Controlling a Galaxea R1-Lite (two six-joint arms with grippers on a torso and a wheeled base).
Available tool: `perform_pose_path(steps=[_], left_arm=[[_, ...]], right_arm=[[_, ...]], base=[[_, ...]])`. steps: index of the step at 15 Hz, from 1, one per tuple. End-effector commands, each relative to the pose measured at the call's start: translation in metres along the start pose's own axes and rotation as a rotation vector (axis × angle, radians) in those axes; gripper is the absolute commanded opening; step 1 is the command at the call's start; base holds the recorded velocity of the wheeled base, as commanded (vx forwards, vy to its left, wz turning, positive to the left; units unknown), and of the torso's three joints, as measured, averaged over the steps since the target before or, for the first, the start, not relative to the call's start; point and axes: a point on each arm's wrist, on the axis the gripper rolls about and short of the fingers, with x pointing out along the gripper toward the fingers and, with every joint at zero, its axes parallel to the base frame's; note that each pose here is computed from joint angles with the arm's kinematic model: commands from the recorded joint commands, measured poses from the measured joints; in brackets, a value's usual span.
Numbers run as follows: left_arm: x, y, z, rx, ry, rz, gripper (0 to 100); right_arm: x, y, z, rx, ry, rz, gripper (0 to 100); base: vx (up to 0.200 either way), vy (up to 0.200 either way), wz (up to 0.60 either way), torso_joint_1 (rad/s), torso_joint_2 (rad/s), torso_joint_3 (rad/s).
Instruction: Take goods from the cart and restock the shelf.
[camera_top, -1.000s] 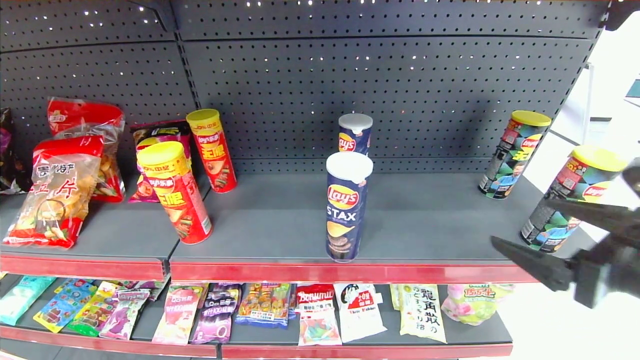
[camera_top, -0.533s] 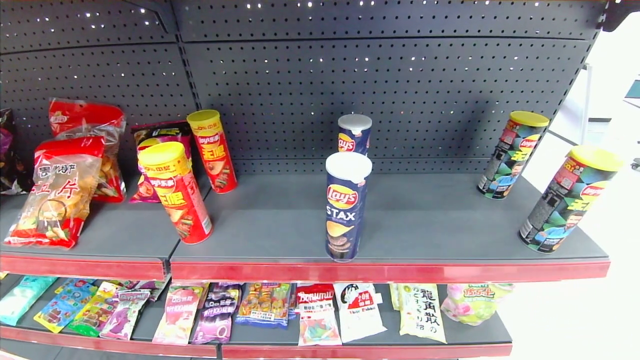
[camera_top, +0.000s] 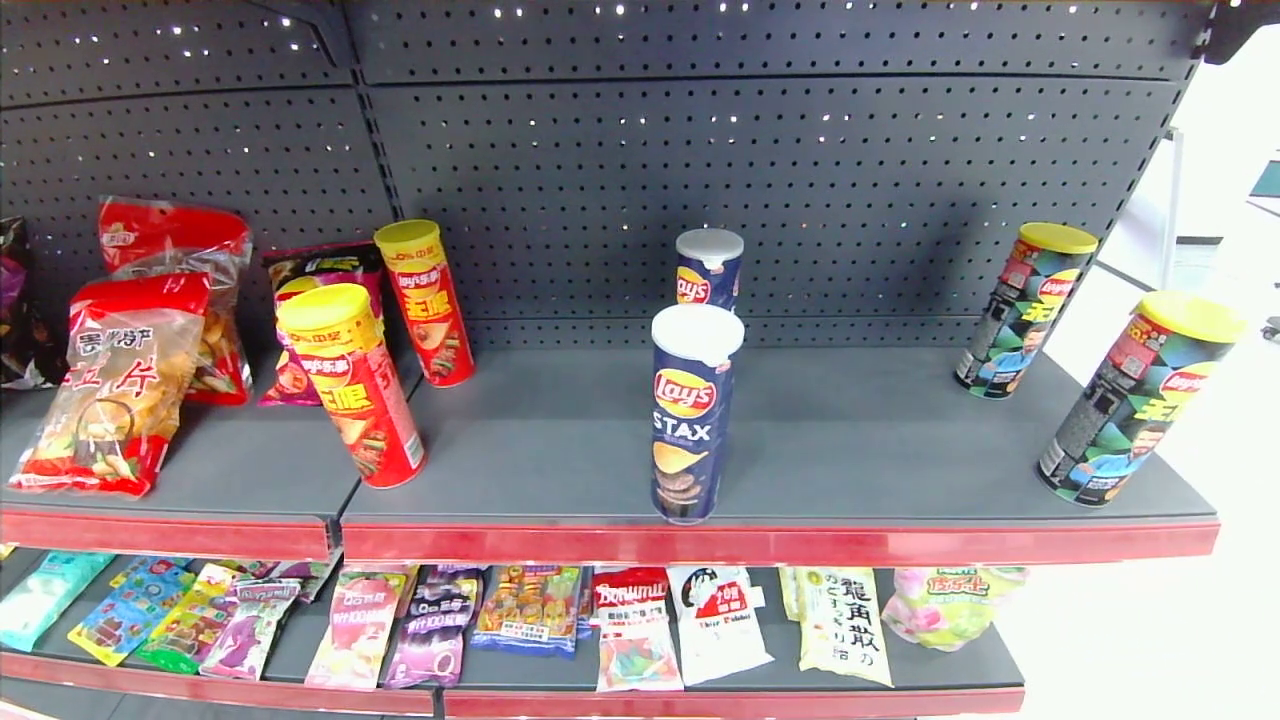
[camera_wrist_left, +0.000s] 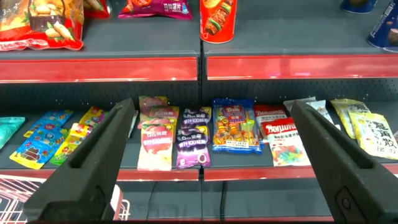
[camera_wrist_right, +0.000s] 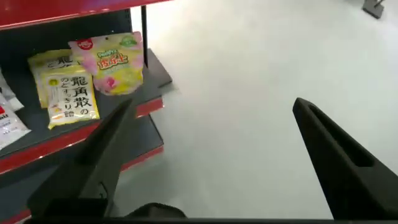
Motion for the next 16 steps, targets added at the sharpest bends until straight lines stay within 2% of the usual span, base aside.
perform_pose_path(steps=[1,3,6,7,8,9,10,11,12,14,15,16], left_arm=[[0.0,0.0,0.0,0.0,-0.001,0.0,100],[0.0,0.0,0.0,0.0,-0.001,0.0,100],[0.0,0.0,0.0,0.0,-0.001,0.0,100],[0.0,0.0,0.0,0.0,-0.001,0.0,100],[0.0,0.0,0.0,0.0,-0.001,0.0,100],[0.0,0.0,0.0,0.0,-0.001,0.0,100],[0.0,0.0,0.0,0.0,-0.001,0.0,100],[0.0,0.0,0.0,0.0,-0.002,0.0,100],[0.0,0.0,0.0,0.0,-0.002,0.0,100],[0.0,0.0,0.0,0.0,-0.002,0.001,100],[0.0,0.0,0.0,0.0,-0.004,0.001,100],[0.0,0.0,0.0,0.0,-0.004,0.001,100]], right_arm=[[-0.008,0.008,-0.004,0.026,-0.095,0.229,100],[-0.008,0.014,0.007,0.017,-0.222,0.532,100],[-0.001,0.013,0.006,-0.064,-0.208,0.707,100],[-0.001,0.012,0.002,-0.085,-0.221,0.731,100],[-0.001,0.011,-0.011,-0.083,-0.292,0.721,100],[-0.003,0.009,-0.012,-0.069,-0.313,0.716,100],[-0.002,0.01,-0.014,0.007,-0.287,0.707,100],[0.002,0.011,-0.015,0.043,-0.298,0.666,100],[0.005,0.013,-0.015,0.069,-0.347,0.668,100],[0.005,0.016,-0.015,0.074,-0.364,0.775,100],[0.005,0.016,-0.015,0.077,-0.366,0.763,100],[0.007,0.015,-0.016,0.098,-0.361,0.7,100]], base=[[0.0,0.0,0.0,0.0,0.0,0.0],[0.0,0.0,0.0,0.0,0.0,0.0],[0.0,0.0,0.0,0.0,0.0,0.0],[0.0,0.0,0.0,0.0,0.0,0.0],[0.0,0.0,0.0,0.0,0.0,0.0],[0.0,0.0,0.0,0.0,0.0,0.0],[0.0,0.0,0.0,0.0,0.0,0.0],[0.0,0.0,0.0,0.0,0.0,0.0],[0.0,0.0,0.0,0.0,0.0,0.0],[0.0,0.0,0.0,0.0,0.0,0.0],[0.0,0.0,0.0,0.0,0.0,0.0],[0.0,0.0,0.0,0.0,0.0,0.0]])
